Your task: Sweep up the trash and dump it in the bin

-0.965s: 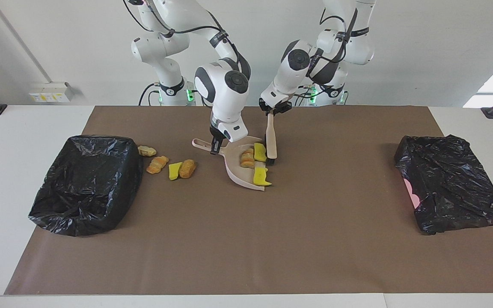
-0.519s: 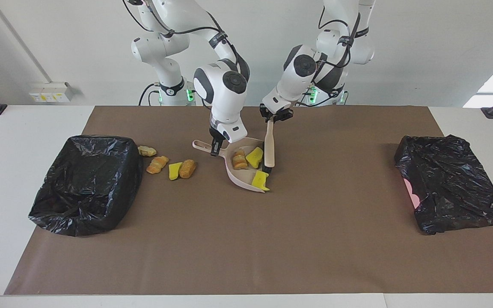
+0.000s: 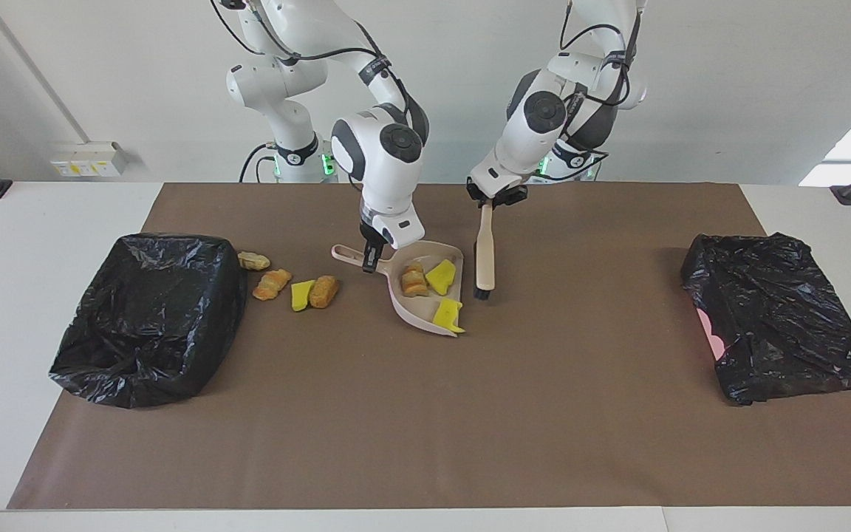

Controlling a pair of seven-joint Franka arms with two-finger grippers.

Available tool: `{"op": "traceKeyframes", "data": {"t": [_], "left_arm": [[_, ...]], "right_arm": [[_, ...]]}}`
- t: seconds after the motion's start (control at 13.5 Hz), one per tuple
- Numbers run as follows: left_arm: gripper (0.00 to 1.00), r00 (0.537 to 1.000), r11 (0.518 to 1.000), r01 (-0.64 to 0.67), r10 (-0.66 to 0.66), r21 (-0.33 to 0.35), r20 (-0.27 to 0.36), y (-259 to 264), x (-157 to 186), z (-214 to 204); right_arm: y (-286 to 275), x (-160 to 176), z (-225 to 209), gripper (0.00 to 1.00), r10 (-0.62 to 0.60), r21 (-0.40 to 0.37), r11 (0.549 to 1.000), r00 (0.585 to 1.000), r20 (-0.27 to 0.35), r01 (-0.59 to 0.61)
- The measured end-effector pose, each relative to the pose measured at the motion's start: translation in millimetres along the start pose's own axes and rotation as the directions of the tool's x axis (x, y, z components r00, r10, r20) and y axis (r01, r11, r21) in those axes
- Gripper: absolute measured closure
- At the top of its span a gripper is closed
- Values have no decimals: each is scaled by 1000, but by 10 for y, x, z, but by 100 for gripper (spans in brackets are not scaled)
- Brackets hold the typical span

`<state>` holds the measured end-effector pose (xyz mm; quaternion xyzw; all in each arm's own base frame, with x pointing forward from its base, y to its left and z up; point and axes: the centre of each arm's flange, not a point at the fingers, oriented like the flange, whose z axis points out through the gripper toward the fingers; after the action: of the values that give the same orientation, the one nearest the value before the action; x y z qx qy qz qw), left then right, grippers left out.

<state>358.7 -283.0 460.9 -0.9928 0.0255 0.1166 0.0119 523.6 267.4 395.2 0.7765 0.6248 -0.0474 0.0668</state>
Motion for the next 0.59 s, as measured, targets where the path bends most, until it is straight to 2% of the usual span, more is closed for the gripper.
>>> {"op": "traceKeyframes", "data": {"t": [0.22, 0.45, 0.59], "left_arm": [[74, 1000, 999, -9, 8, 42, 21, 292, -533, 372], [74, 999, 1000, 17, -17, 6, -49, 701, -829, 756], [74, 999, 1000, 13, -15, -26, -44, 915, -943, 955]], "right_arm": [[289, -278, -129, 69, -13, 29, 999, 999, -49, 15], [587, -687, -295, 69, -55, 62, 996, 997, -56, 59], [705, -902, -361, 69, -80, 84, 993, 994, -68, 85]]}}
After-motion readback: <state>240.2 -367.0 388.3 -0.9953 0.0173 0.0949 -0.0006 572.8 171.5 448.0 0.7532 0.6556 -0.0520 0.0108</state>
